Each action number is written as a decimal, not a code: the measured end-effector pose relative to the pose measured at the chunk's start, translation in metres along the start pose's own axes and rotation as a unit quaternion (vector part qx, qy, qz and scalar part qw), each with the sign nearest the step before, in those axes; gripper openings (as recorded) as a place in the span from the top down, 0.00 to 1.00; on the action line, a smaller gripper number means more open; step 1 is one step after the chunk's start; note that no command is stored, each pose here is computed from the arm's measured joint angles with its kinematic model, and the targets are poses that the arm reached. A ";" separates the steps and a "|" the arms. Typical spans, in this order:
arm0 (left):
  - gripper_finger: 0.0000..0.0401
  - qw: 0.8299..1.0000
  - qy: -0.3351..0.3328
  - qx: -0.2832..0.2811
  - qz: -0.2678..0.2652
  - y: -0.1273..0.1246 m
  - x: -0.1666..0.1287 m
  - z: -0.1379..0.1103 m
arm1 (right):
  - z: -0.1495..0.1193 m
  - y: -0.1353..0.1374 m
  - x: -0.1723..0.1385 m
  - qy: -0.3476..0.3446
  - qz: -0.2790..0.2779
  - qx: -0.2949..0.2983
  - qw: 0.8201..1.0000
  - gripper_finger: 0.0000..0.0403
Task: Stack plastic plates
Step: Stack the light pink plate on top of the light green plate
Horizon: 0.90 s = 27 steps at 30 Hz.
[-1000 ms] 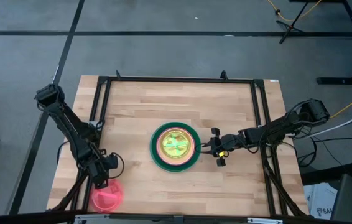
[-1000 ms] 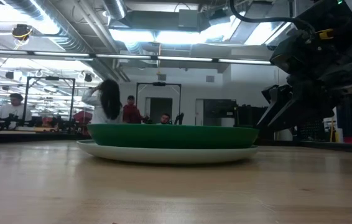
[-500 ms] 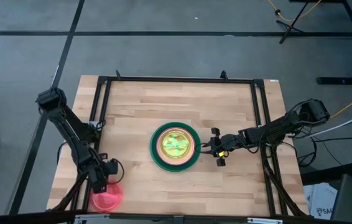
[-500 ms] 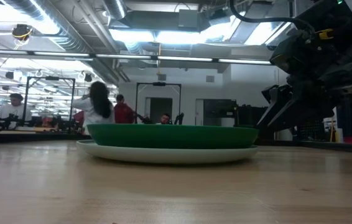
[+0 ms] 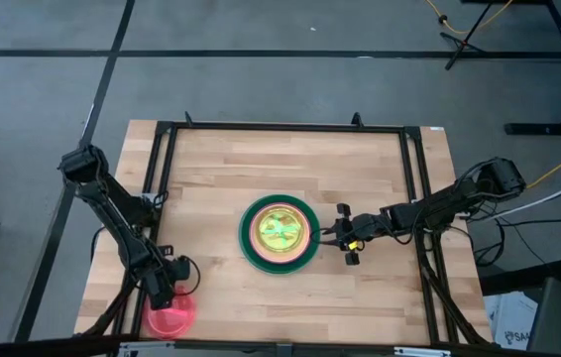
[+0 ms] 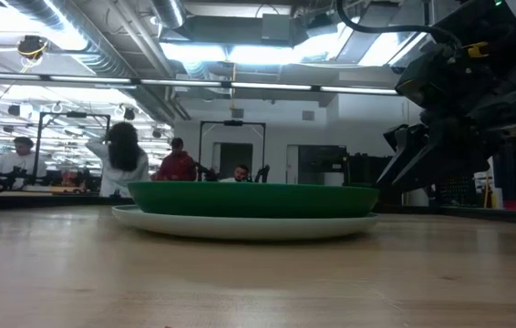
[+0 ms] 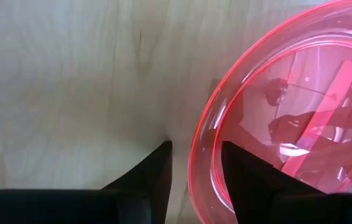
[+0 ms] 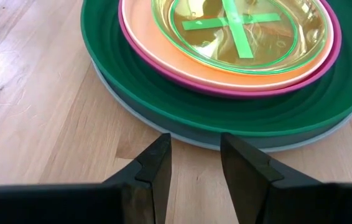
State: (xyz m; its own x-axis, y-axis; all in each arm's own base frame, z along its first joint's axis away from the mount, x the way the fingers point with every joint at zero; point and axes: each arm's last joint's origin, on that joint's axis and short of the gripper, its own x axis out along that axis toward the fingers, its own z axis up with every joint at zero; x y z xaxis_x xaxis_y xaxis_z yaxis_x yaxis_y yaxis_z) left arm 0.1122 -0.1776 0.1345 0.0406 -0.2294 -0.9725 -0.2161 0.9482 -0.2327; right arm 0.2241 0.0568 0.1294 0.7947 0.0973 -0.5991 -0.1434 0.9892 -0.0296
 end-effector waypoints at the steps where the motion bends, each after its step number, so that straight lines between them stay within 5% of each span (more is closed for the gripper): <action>1: 0.67 1.000 0.000 0.000 0.001 0.000 0.000 0.000 | 0.000 0.000 0.000 0.000 0.000 0.000 1.000 0.67; 16: 0.98 1.000 0.001 0.003 0.011 0.002 0.001 -0.001 | 0.000 0.000 0.000 -0.001 -0.005 -0.002 1.000 0.67; 27: 0.99 1.000 -0.009 -0.023 0.013 0.007 -0.006 0.002 | 0.000 0.000 0.000 -0.003 -0.006 -0.003 1.000 0.67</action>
State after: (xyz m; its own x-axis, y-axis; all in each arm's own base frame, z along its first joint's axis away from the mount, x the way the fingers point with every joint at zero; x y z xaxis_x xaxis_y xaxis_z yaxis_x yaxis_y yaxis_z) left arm 0.1120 -0.1693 0.1390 0.0517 -0.2001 -0.9784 -0.2610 0.9430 -0.2067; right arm 0.2244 0.0564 0.1299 0.7995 0.0864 -0.5944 -0.1378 0.9896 -0.0414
